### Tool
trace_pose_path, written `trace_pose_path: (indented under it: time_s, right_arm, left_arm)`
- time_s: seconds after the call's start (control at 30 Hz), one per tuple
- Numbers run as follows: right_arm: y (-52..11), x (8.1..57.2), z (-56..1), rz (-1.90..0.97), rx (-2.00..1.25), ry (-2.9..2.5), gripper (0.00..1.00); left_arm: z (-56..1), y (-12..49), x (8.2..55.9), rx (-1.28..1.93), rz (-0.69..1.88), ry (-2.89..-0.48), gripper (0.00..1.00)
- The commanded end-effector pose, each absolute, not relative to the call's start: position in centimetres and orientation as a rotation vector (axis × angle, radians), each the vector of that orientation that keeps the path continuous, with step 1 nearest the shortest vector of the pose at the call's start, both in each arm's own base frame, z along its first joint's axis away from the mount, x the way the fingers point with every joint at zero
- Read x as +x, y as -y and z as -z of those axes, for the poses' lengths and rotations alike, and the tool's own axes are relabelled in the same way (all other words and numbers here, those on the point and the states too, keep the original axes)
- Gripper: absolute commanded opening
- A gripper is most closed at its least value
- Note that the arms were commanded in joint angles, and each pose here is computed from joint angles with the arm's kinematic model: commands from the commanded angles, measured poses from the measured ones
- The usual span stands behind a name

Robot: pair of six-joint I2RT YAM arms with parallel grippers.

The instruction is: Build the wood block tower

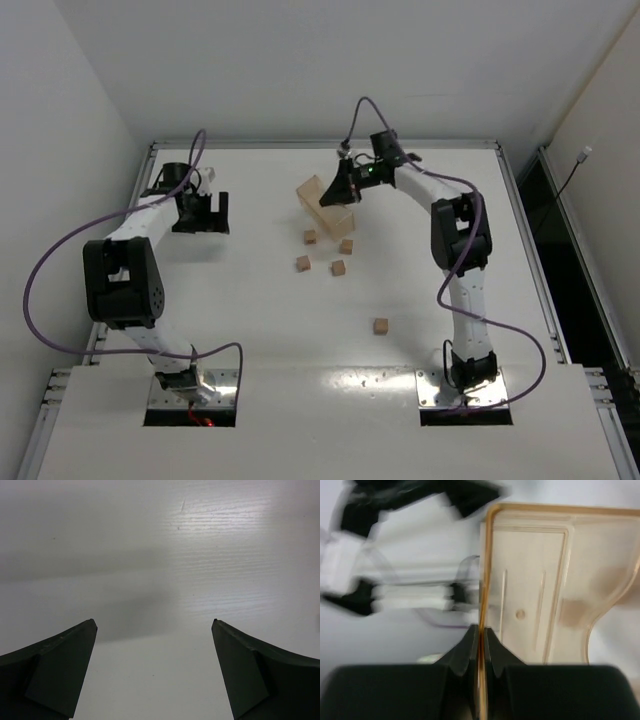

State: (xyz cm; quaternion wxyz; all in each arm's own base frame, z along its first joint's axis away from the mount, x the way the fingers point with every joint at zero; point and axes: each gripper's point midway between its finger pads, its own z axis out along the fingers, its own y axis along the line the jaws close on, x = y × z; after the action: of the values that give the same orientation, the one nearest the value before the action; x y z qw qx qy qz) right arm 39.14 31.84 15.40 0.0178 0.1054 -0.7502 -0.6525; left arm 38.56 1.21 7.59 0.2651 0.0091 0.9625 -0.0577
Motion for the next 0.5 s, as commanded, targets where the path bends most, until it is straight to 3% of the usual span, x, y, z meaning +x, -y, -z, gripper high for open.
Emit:
trace_pose_path:
  time_s: [0.0,0.03,0.1,0.27,0.3,0.47]
  right_arm:
    - [-25.2,45.4,-13.8,1.592,0.882,3.009,0.00]
    - [-22.4,47.5,-10.9,1.105,0.969,3.249,0.00]
    - [-18.8,49.9,-9.8,0.682,1.080,3.445,0.00]
    - [-9.4,53.8,-12.0,0.073,0.882,3.723,0.00]
    - [-6.3,54.8,-12.3,-0.117,0.769,3.767,0.00]
    - [3.1,55.1,-11.9,-0.545,0.282,3.769,0.00]
  left_arm:
    - [-9.4,-1.4,39.5,0.025,0.135,-2.520,0.99]
    - [-9.4,-1.2,39.5,0.029,0.146,-2.519,0.99]
    - [-9.6,-0.8,39.5,0.041,0.150,-2.520,0.99]
    - [-10.4,-0.3,40.1,0.064,0.144,-2.500,0.99]
    - [-10.3,0.1,40.3,0.064,0.151,-2.503,0.99]
    - [-10.2,0.8,41.0,0.086,0.144,-2.498,0.99]
